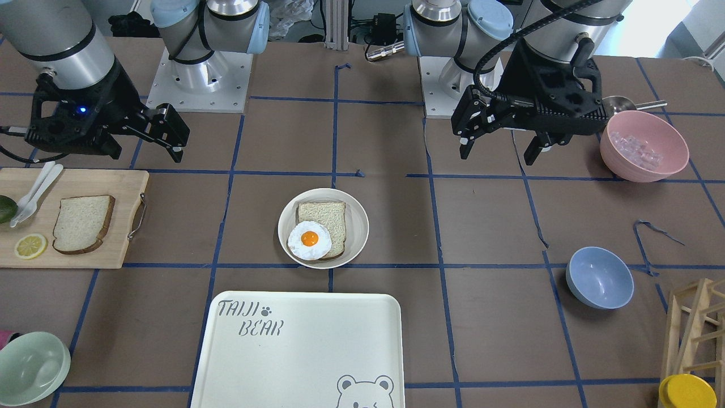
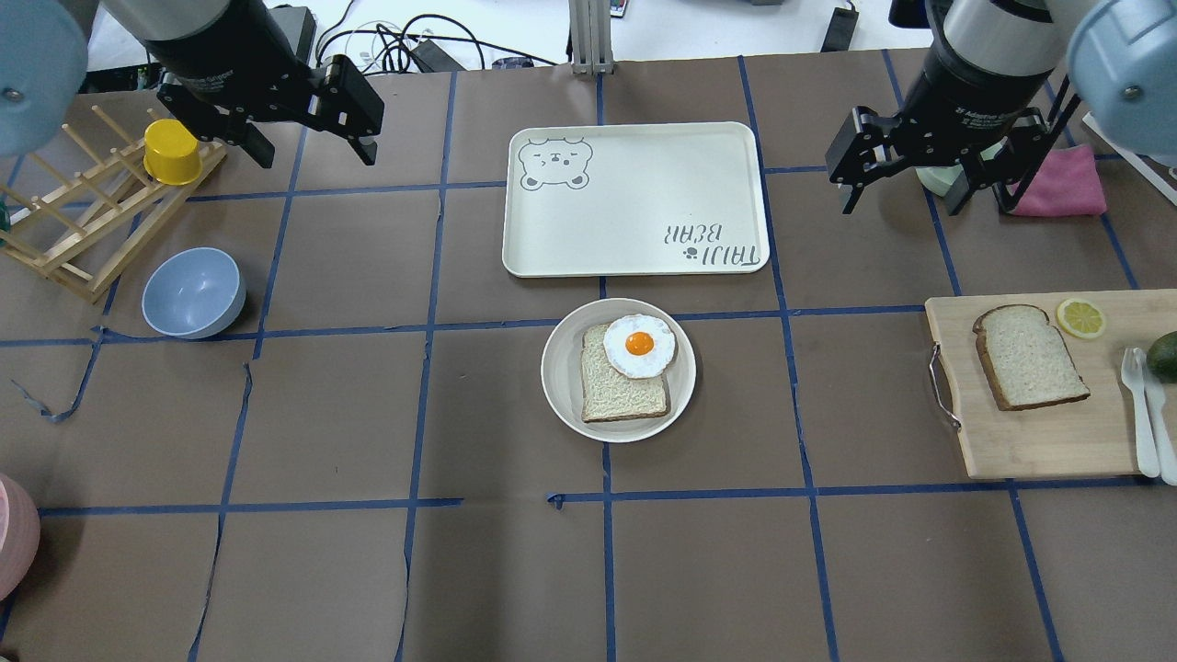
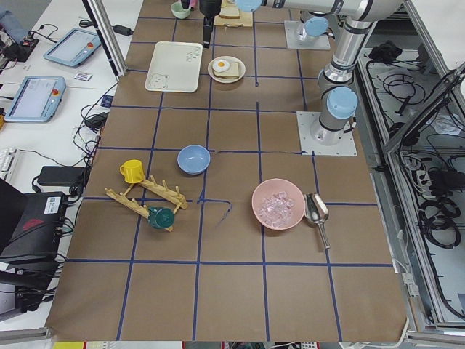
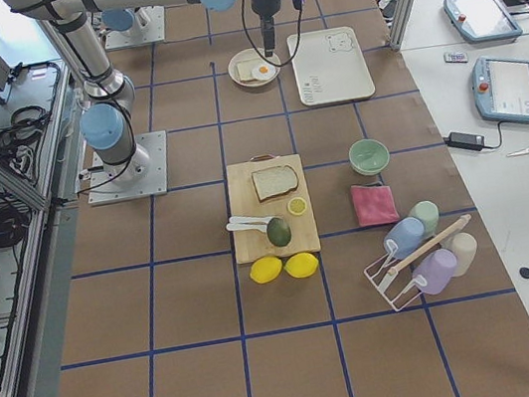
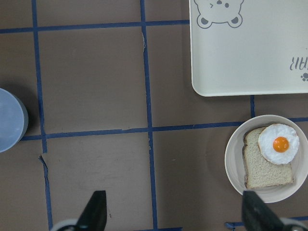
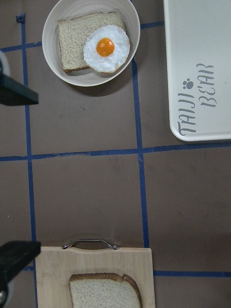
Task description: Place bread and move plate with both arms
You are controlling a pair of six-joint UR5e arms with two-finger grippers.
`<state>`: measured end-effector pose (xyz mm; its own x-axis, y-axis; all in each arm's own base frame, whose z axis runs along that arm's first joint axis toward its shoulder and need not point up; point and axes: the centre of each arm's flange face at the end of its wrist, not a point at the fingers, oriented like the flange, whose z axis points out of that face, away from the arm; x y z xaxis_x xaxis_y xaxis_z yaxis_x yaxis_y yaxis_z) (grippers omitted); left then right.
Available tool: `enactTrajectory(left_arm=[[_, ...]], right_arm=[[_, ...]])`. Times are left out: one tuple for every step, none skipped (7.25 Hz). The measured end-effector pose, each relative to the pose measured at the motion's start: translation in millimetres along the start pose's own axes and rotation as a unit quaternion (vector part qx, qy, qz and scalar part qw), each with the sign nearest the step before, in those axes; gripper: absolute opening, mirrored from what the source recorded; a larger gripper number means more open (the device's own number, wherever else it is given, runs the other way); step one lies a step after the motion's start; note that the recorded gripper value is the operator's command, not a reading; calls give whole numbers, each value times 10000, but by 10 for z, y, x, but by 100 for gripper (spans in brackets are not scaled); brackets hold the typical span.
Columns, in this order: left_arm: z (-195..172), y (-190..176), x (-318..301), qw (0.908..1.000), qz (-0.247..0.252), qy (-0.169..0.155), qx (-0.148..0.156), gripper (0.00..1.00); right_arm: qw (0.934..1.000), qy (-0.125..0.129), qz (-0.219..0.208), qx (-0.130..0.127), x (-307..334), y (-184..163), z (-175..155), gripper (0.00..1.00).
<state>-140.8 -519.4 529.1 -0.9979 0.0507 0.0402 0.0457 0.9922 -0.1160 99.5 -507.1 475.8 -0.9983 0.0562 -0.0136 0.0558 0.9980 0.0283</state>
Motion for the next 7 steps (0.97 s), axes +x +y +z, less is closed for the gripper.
enactTrajectory(left_arm=[[-3,-1,0,10000,7,-1,9,100],[-9,-2,0,10000,19,-2,19,100],[-12,-2,1,10000,16,-1,23,100],[-14,-2,1,10000,11,0,24,100],[-10,-6,-1,10000,-3,0,26,100],[-8,-8,-1,10000,-14,2,30,100],[-13,-10,-1,10000,-11,3,39,100]], right_arm=[[10000,3,-2,-3,1,-2,3,100],[10000,4,-3,-3,2,-4,4,100],[10000,3,-7,-8,2,-10,13,100],[10000,-20,-10,-29,-2,-21,34,100],[10000,-39,-4,-54,0,-35,55,100],[10000,-16,8,-73,10,-34,60,100],[9999,8,18,-119,20,-24,72,100]])
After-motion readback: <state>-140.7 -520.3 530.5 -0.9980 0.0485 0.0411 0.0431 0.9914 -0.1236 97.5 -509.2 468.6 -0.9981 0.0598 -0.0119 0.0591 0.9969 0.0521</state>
